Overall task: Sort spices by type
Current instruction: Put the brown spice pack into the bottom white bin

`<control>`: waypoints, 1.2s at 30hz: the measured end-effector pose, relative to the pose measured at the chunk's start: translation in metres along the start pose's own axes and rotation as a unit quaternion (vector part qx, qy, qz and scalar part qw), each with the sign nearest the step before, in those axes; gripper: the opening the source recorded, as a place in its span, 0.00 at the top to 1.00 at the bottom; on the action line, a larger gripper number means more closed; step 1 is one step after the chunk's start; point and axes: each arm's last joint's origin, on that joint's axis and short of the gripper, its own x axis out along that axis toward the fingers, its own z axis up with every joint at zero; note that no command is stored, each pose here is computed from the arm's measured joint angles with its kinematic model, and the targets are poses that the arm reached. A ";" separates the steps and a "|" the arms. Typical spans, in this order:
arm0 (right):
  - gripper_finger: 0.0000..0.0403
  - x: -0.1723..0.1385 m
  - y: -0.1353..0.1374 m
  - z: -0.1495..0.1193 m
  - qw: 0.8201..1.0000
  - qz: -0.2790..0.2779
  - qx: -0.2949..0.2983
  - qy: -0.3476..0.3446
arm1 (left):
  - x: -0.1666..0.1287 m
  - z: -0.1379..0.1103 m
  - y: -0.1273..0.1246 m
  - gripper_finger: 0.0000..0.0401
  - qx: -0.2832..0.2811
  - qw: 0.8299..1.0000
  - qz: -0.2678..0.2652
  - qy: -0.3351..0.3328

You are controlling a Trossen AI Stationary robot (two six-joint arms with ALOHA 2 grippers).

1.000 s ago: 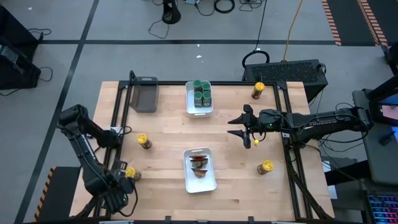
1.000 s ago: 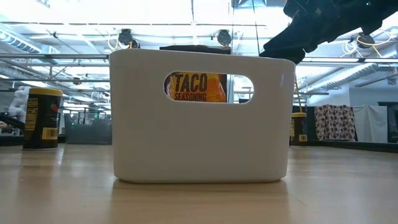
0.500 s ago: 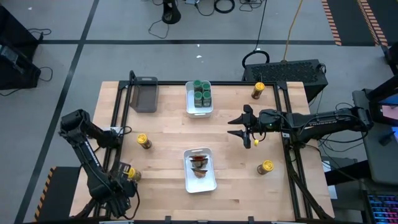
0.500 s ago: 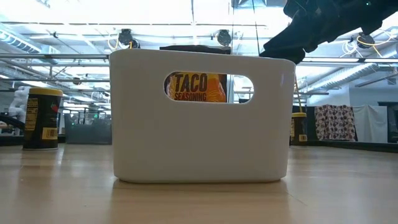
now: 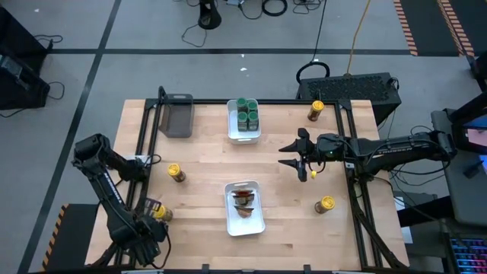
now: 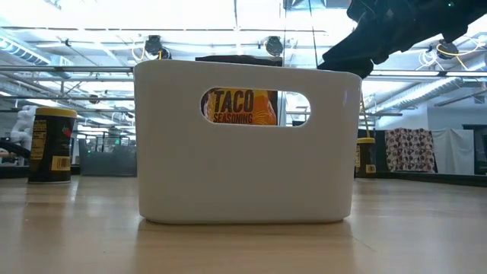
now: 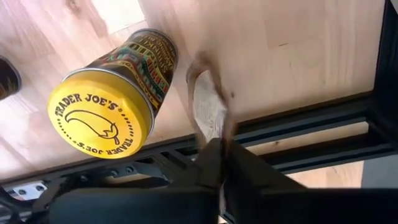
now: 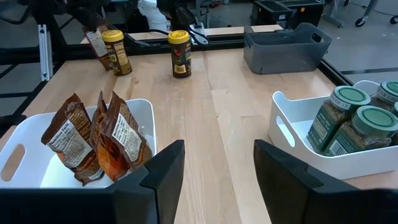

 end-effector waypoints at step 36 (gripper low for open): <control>0.57 0.000 0.000 0.001 1.000 0.000 0.000 -0.008 | -0.094 0.045 0.050 1.00 0.037 0.973 -0.029 -0.225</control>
